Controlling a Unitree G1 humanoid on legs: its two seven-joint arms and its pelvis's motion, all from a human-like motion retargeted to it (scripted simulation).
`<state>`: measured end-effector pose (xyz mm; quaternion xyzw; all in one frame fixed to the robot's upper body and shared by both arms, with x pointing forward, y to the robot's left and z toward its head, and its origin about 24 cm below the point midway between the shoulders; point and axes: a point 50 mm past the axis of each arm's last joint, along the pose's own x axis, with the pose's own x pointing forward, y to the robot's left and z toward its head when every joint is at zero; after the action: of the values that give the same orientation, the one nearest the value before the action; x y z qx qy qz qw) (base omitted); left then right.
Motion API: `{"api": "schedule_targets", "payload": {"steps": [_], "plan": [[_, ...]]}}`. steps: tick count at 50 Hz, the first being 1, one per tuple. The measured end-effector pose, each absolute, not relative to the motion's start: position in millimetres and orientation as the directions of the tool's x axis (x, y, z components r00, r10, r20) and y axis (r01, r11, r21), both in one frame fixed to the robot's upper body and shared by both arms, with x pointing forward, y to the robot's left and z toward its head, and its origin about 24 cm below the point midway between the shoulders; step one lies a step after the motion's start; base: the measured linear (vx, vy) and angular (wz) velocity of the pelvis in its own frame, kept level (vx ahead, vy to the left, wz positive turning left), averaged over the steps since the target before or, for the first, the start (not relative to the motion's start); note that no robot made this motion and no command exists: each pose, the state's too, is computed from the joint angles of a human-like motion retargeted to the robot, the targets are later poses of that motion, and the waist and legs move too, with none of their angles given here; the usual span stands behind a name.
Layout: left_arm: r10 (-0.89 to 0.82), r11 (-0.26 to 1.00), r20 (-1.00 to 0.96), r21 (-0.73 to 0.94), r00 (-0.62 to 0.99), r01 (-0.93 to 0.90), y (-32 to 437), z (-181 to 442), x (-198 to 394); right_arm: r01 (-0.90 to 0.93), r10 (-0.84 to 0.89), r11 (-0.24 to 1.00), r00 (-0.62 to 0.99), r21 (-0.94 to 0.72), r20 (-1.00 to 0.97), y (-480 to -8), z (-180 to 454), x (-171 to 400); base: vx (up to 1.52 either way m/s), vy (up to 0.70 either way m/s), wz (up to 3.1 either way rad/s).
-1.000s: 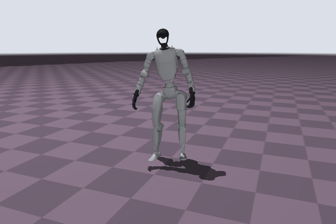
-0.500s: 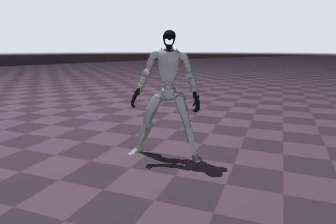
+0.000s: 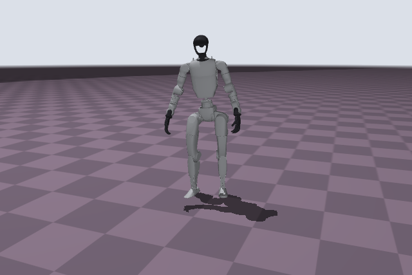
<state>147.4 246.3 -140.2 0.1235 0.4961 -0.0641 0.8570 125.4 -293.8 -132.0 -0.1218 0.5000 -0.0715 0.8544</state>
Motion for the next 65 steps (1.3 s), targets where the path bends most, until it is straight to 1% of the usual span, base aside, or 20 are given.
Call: {"api": "schedule_targets", "payload": {"steps": [4, 7, 8, 10, 12, 13, 15, 18, 20, 25, 30, 38, 40, 45, 48, 50, 54, 56, 61, 65], "plan": [[-0.045, 0.931, -0.894, 0.124, 0.445, 0.343, 239.6, -146.3, 133.5, -0.044, -0.252, 0.948, 0.498, -0.314, -0.830, -304.9, -123.7, 137.0, -0.02, 0.20, 0.03], [-0.007, 0.888, -0.911, 0.183, 0.412, 0.421, 249.2, -147.9, 120.5, 0.024, -0.267, 0.951, 0.565, -0.308, -0.780, -304.8, -116.7, 152.5, 0.00, 0.17, -0.26], [0.015, 0.909, -0.904, 0.190, 0.428, 0.370, 254.2, -146.5, 120.3, 0.038, -0.288, 0.944, 0.575, -0.327, -0.766, -304.9, -115.3, 155.6, 0.00, 0.20, -0.26], [0.070, 0.893, -0.886, 0.261, 0.459, 0.366, 263.9, -143.3, 119.7, 0.140, -0.321, 0.942, 0.632, -0.304, -0.705, -302.5, -111.0, 162.8, 0.00, 0.23, -0.17], [0.128, 0.928, -0.860, 0.279, 0.495, 0.246, 272.7, -139.3, 123.4, 0.170, -0.351, 0.932, 0.632, -0.319, -0.690, -302.5, -111.0, 161.6, 0.00, 0.29, 0.04], [0.151, 0.918, -0.847, 0.311, 0.510, 0.245, 275.4, -137.9, 123.7, 0.210, -0.363, 0.930, 0.648, -0.301, -0.670, -302.4, -109.8, 161.5, 0.01, 0.33, 0.18], [0.201, 0.936, -0.816, 0.323, 0.542, 0.139, 282.1, -133.3, 130.1, 0.209, -0.377, 0.924, 0.636, -0.320, -0.674, -302.8, -111.3, 157.8, 0.00, 0.37, 0.26], [0.227, 0.932, -0.775, 0.348, 0.589, 0.098, 284.1, -128.6, 138.1, 0.220, -0.390, 0.919, 0.624, -0.326, -0.677, -304.7, -113.4, 150.4, 0.00, 0.45, 0.37], [0.217, 0.935, -0.760, 0.342, 0.612, 0.093, 281.1, -127.0, 144.2, 0.209, -0.396, 0.917, 0.599, -0.341, -0.696, -307.1, -116.2, 143.0, 0.00, 0.54, 0.46], [0.165, 0.898, -0.762, 0.378, 0.626, 0.224, 263.1, -129.5, 154.6, 0.201, -0.406, 0.913, 0.524, -0.355, -0.749, -312.5, -123.0, 123.2, 0.01, 0.64, 0.42], [0.138, 0.924, -0.804, 0.315, 0.579, 0.218, 251.5, -136.3, 151.5, 0.178, -0.413, 0.911, 0.428, -0.373, -0.804, -302.9, -134.3, 108.3, 0.01, 0.64, 0.02], [0.174, 0.917, -0.839, 0.329, 0.515, 0.226, 251.5, -141.4, 143.4, 0.260, -0.414, 0.910, 0.521, -0.324, -0.746, -279.4, -134.3, 129.6, -0.01, 0.45, -0.19], [0.175, 0.931, -0.839, 0.312, 0.516, 0.191, 252.0, -140.7, 145.4, 0.225, -0.393, 0.920, 0.538, -0.322, -0.746, -277.7, -133.2, 135.2, -0.04, 0.27, -0.51], [0.086, 0.925, -0.861, 0.256, 0.501, 0.281, 249.0, -139.8, 149.2, 0.204, -0.318, 0.948, 0.540, -0.245, -0.779, -278.4, -133.8, 135.2, -0.04, 0.20, -0.34], [0.032, 0.922, -0.855, 0.225, 0.518, 0.315, 243.4, -137.4, 157.2, 0.196, -0.298, 0.954, 0.510, -0.228, -0.807, -288.5, -133.1, 128.6, -0.04, 0.20, -0.25], [0.029, 0.929, -0.831, 0.228, 0.555, 0.293, 238.0, -134.6, 166.1, 0.305, -0.355, 0.925, 0.481, -0.226, -0.802, -300.9, -130.4, 123.5, -0.03, 0.23, -0.27], [-0.044, 0.919, -0.807, 0.199, 0.589, 0.341, 219.5, -132.4, 177.8, 0.196, -0.367, 0.930, 0.448, -0.311, -0.815, -325.1, -122.1, 114.9, -0.03, 0.22, -0.10], [-0.060, 0.910, -0.806, 0.198, 0.589, 0.365, 215.6, -133.7, 175.2, 0.202, -0.408, 0.913, 0.445, -0.354, -0.797, -335.3, -116.0, 117.8, 0.00, 0.20, 0.00], [-0.031, 0.898, -0.839, 0.216, 0.544, 0.384, 229.1, -140.1, 152.6, 0.249, -0.446, 0.895, 0.518, -0.370, -0.730, -338.3, -103.8, 145.1, 0.01, 0.18, -0.20], [0.026, 0.901, -0.869, 0.234, 0.495, 0.364, 245.5, -144.4, 132.2, 0.281, -0.406, 0.914, 0.615, -0.293, -0.676, -325.1, -99.3, 165.2, 0.02, 0.27, -0.03]]}}
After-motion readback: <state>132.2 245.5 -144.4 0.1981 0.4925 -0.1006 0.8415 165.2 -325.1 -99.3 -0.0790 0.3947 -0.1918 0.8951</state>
